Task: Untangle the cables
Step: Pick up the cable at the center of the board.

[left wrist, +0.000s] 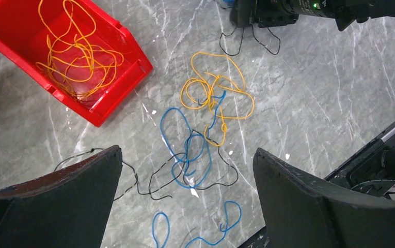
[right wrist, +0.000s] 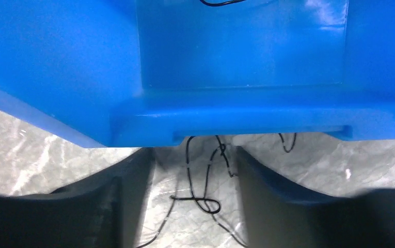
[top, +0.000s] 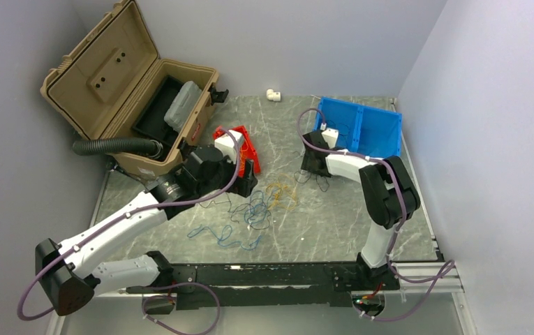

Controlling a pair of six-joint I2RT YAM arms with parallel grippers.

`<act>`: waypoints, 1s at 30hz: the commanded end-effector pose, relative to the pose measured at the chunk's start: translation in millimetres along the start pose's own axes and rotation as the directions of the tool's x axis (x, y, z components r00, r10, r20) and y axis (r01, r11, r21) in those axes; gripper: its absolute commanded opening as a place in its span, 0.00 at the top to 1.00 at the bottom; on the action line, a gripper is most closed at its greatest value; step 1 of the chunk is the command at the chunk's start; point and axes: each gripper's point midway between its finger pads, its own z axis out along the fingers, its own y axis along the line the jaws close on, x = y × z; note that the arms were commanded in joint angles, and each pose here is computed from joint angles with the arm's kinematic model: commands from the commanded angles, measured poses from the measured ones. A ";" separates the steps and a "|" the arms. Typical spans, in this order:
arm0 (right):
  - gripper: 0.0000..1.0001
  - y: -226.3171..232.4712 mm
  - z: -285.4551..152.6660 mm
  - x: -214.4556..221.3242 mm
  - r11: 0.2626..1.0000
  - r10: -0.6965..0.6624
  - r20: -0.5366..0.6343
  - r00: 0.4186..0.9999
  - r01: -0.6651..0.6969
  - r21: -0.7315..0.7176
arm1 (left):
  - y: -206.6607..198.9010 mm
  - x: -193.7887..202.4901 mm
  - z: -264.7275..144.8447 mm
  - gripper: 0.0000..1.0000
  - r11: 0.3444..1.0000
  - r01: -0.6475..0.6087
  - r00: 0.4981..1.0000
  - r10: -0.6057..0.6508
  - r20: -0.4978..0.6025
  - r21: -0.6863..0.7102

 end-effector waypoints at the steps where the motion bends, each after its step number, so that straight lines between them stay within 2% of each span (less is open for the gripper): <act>1: 0.59 9.2 0.9 7.4 1.000 -0.020 -0.013 1.000 0.020 -0.001 | 5.6 -3.4 -10.1 0.01 1.000 -0.022 0.999 0.023 0.030 -0.022; 3: 0.82 11.7 -5.7 4.4 1.000 -0.016 -0.001 1.000 0.015 -0.012 | 7.2 -2.6 -11.6 0.01 0.999 -0.026 0.999 0.027 0.028 -0.029; 5: 0.98 15.2 -14.7 0.2 0.999 -0.009 0.011 1.000 0.009 -0.037 | 9.4 -1.6 -12.6 0.01 0.999 -0.028 0.999 0.029 0.025 -0.037; 6: 1.00 16.7 -19.9 -2.9 0.999 -0.005 0.022 1.000 0.006 -0.053 | 9.7 -0.6 -13.2 0.01 0.999 -0.029 0.999 0.030 0.024 -0.038; 15: 1.00 37.7 -105.7 -34.4 0.950 0.019 0.116 0.993 0.018 -0.311 | 12.2 -2.6 -31.0 0.00 0.998 -0.039 0.999 0.041 0.035 -0.038; 24: 1.00 11.0 -195.1 -100.5 0.932 0.094 0.314 0.945 0.027 -0.361 | 34.2 -17.5 -61.3 0.01 0.980 -0.141 0.987 0.151 0.060 -0.139; 30: 1.00 2.0 -215.4 -142.2 0.899 0.175 0.317 0.932 -0.020 -0.437 | 57.1 -25.0 -77.3 0.01 0.942 -0.224 0.968 0.246 0.059 -0.250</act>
